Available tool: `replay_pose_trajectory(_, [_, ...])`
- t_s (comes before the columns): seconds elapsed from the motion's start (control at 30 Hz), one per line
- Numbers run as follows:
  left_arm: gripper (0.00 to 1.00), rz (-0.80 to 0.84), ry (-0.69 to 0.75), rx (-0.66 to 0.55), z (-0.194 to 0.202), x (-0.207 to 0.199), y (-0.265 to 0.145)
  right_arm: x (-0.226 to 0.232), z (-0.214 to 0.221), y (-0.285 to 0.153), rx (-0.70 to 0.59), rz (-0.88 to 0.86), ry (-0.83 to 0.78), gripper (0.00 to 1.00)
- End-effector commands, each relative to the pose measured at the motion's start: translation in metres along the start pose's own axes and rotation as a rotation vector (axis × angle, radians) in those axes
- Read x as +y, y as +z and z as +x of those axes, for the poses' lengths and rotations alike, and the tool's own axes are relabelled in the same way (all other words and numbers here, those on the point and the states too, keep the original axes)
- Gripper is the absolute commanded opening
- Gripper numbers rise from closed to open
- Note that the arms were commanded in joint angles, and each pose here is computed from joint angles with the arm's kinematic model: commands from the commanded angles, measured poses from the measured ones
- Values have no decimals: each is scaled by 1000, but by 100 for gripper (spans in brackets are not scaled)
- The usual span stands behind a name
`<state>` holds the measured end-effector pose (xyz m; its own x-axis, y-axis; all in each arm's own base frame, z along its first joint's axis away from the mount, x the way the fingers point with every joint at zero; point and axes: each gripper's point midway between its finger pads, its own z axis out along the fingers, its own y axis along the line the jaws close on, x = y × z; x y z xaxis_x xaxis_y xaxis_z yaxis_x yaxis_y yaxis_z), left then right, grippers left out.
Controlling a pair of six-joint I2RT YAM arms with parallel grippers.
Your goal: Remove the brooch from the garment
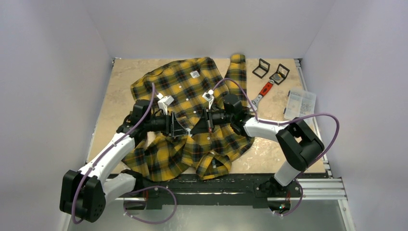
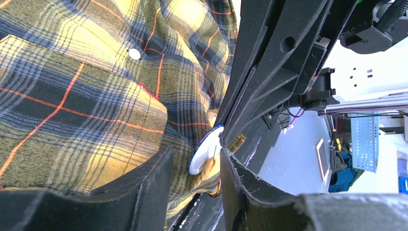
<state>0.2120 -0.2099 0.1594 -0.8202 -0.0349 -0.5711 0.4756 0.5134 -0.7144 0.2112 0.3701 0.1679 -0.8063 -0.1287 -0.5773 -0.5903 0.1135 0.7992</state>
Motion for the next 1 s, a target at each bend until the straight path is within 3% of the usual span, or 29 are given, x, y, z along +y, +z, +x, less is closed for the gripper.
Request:
replay_pose_trajectory(0.0, [38,11,25,-22,-4,-1,1,17,-14,0,-18,-62,-59,0])
replay_pose_trajectory(0.47, [35,22,-1,-18,-4,-2,4,17,-16,1,-25,-60,-74,0])
replay_pose_trajectory(0.97, [40,27,-9,-10,-3,-2,6,17,-15,1,-19,-67,-77,0])
